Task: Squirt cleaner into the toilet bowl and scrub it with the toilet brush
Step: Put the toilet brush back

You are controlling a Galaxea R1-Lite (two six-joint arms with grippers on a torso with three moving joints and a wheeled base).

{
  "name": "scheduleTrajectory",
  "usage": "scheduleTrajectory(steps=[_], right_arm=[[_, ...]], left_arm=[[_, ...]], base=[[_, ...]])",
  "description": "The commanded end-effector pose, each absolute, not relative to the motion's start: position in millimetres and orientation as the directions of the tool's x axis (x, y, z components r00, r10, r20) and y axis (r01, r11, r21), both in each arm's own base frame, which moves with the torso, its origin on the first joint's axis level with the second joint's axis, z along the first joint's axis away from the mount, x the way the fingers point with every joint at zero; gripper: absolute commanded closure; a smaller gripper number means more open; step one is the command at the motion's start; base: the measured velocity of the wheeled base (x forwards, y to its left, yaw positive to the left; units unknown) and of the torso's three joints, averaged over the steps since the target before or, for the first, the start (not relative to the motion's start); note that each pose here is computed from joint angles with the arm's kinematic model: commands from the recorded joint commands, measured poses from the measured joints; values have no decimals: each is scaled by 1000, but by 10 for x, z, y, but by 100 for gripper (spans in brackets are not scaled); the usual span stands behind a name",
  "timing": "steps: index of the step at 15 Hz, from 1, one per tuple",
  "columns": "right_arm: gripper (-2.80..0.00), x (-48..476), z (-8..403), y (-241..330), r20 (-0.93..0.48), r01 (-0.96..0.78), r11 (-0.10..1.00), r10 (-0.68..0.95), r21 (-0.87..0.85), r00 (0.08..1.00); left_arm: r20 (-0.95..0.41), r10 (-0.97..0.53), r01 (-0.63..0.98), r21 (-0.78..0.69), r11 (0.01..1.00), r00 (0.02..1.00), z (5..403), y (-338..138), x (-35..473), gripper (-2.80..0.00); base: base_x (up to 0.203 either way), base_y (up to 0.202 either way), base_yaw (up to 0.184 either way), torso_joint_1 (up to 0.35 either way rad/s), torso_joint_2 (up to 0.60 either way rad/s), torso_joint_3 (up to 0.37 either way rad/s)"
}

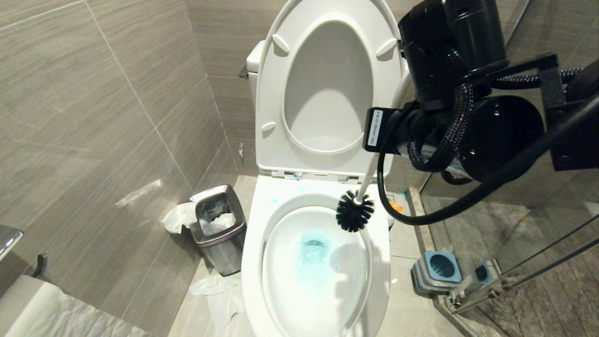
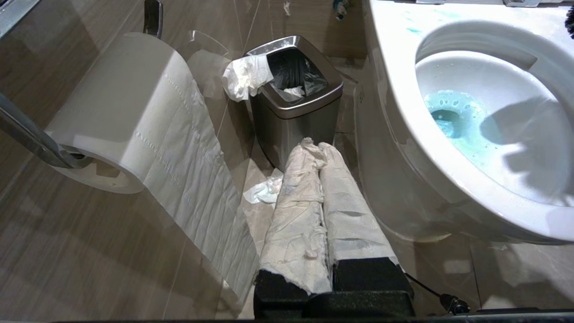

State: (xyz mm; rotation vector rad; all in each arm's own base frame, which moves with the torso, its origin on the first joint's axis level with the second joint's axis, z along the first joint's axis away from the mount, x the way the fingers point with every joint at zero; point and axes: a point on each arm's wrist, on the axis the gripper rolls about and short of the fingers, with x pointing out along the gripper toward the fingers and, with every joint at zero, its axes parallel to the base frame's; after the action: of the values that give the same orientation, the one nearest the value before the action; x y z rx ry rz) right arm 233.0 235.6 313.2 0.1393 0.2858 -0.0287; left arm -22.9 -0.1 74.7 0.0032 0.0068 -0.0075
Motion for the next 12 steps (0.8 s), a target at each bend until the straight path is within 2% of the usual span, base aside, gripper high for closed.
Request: scheduleTrajectory(steps=[1, 6, 12], right_arm=[[0, 2294, 3170, 2325, -274, 54, 989, -13, 139, 962], [0, 2200, 3316, 2160, -235, 95, 985, -59, 143, 970], [0, 2232, 3254, 1477, -260, 260, 960, -225, 108, 939]], left_arm=[[-9, -8, 8, 3, 1000, 1000, 743, -1, -227, 0], [-9, -6, 6, 3, 1000, 1000, 743, -1, -227, 0], [-9, -8, 8, 3, 1000, 1000, 743, -1, -227, 0]], base=[[0, 0, 0, 0, 0, 0], [0, 0, 0, 0, 0, 0], [0, 0, 0, 0, 0, 0]])
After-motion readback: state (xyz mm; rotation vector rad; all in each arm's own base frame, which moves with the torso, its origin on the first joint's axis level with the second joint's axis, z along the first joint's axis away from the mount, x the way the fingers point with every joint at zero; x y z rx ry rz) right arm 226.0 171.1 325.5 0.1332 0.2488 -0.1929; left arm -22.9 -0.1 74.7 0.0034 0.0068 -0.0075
